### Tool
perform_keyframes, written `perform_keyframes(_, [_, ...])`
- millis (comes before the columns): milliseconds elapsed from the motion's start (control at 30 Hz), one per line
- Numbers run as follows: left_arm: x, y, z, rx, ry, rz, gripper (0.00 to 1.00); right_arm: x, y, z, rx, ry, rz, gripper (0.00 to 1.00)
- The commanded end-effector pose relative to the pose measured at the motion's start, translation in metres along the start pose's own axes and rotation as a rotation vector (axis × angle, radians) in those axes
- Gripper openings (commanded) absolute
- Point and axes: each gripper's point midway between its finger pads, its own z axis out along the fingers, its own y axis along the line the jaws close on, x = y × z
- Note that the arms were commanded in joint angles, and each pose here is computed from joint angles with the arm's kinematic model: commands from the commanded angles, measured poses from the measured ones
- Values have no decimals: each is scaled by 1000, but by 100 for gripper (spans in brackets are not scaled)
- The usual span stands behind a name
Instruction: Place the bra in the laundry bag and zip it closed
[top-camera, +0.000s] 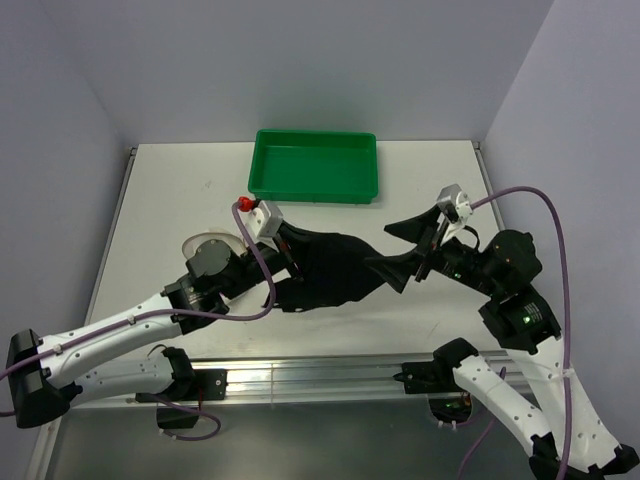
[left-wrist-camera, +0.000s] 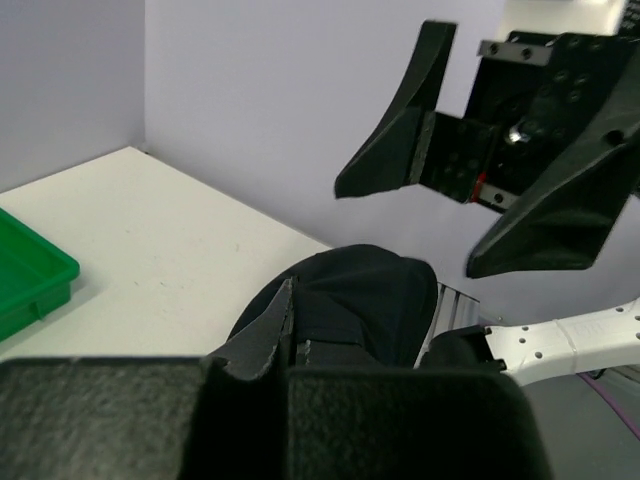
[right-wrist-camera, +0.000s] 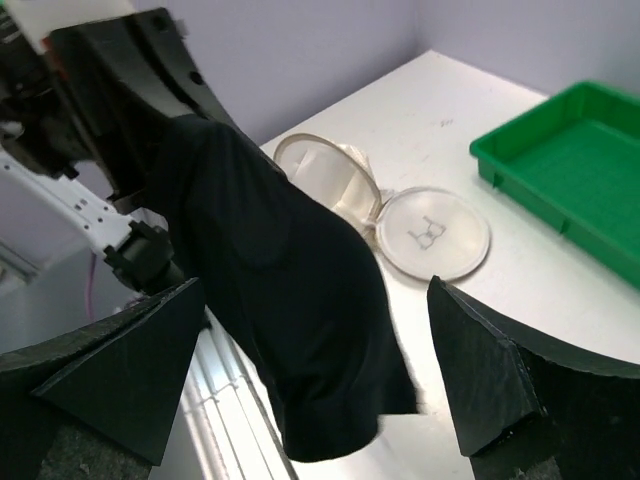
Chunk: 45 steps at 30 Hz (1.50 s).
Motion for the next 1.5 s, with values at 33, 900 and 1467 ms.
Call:
perform_keyframes(33, [-23,-14,-5,54,-27,-52,0,-27,29,-18,-89,-42,-197,100])
perform_keyframes(900, [-39,-12,-2,56,-58,-128,0,54,23,35,-241,173,31,59])
perform_keyframes(1467, [20,183,-226,-1311,79,-168,69,-21,-3,85,-117,-44,129,0])
